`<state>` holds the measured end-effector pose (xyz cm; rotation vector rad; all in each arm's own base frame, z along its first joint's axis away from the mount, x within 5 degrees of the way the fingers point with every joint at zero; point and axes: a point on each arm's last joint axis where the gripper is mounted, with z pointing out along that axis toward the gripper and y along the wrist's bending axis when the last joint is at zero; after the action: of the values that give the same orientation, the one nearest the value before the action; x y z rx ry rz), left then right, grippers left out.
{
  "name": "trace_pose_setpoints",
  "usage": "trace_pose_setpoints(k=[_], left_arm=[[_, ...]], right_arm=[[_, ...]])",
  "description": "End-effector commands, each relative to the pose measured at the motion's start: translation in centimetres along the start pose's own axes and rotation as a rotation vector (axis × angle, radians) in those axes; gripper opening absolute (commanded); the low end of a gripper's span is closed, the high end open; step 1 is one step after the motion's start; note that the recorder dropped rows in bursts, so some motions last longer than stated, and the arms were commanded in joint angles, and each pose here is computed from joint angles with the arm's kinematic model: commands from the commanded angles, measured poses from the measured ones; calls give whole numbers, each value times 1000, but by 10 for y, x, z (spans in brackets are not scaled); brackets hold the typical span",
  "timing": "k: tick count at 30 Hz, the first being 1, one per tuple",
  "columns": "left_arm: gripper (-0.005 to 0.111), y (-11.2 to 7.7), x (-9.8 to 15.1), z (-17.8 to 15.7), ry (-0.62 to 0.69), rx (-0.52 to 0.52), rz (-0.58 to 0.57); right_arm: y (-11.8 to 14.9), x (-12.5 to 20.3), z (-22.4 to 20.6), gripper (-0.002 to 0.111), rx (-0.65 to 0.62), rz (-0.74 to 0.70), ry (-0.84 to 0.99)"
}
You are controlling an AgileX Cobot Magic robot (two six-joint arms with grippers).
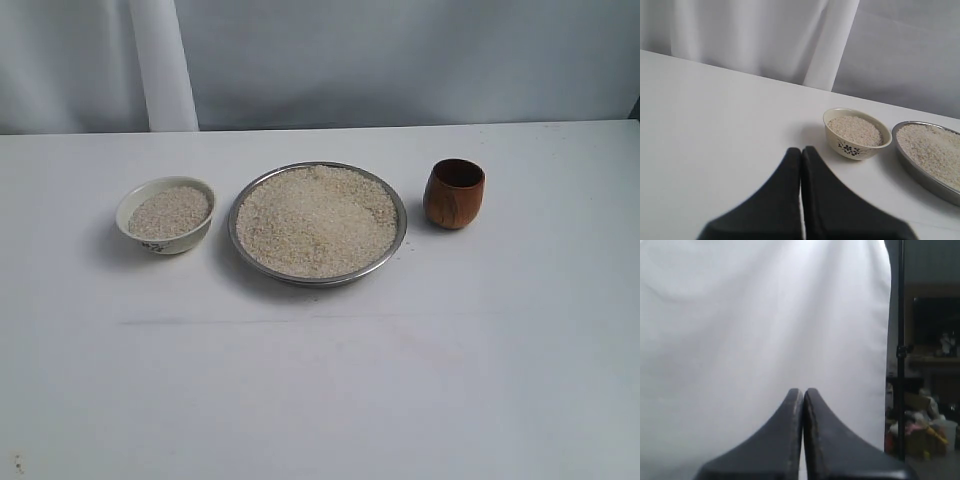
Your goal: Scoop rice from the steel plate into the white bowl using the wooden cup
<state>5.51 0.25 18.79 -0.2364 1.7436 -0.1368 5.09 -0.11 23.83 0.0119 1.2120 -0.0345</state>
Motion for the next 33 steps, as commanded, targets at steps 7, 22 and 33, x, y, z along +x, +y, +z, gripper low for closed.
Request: trace_pose_setpoints(k=[7, 22, 33], left_arm=[[0, -1, -1, 0, -7, 7, -6], [0, -1, -1, 0, -7, 7, -6], [0, -1, -1, 0, -7, 7, -6]], right_arm=[[0, -7, -1, 0, 7, 5, -83], [0, -22, -3, 0, -45, 374, -249], [5, -94, 75, 0, -92, 377, -127]])
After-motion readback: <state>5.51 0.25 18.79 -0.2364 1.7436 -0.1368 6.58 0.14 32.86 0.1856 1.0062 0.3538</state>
